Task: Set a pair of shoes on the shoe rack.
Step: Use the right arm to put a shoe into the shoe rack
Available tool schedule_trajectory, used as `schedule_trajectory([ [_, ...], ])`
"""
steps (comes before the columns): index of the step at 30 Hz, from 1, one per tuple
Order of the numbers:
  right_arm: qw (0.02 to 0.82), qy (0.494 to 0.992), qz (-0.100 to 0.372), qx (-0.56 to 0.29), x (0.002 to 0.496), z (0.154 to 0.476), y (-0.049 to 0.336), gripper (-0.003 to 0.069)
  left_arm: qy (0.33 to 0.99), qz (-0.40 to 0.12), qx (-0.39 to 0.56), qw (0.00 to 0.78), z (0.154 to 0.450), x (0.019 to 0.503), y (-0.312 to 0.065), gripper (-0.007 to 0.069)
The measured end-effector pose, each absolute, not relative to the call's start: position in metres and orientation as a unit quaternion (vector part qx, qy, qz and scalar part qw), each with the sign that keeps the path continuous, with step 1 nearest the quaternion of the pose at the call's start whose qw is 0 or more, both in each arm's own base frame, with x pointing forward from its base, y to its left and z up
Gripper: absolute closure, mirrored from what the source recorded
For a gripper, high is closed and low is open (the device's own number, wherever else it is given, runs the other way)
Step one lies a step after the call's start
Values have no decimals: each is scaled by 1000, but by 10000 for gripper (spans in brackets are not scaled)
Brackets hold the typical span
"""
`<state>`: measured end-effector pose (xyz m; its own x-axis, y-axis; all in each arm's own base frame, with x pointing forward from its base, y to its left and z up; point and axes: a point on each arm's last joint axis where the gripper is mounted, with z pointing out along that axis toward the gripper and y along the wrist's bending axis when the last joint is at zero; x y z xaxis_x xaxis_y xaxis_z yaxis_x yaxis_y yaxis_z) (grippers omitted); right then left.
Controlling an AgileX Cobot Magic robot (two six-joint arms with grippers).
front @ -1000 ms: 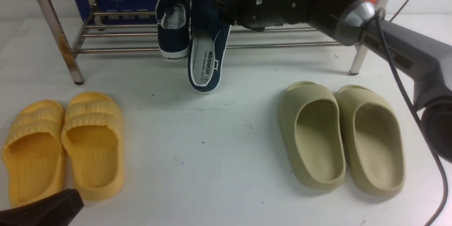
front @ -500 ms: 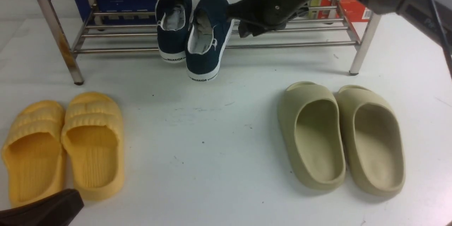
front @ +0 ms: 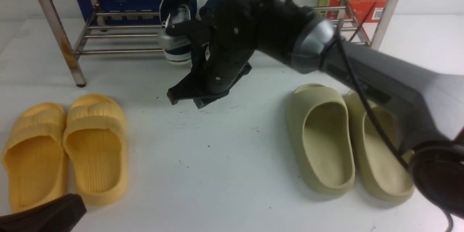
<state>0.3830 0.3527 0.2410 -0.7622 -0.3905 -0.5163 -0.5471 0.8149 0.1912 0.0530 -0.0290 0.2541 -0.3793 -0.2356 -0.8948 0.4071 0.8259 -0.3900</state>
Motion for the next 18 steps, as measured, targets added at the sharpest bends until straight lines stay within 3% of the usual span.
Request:
schedule_trajectory([
  [5,271,920,168,-226,398,217,359,648,778,-290,55,554,254,53,-29,568],
  [18,387,899,125,-166,420,227,351,637,778,-290,55,554,254,53,-29,565],
])
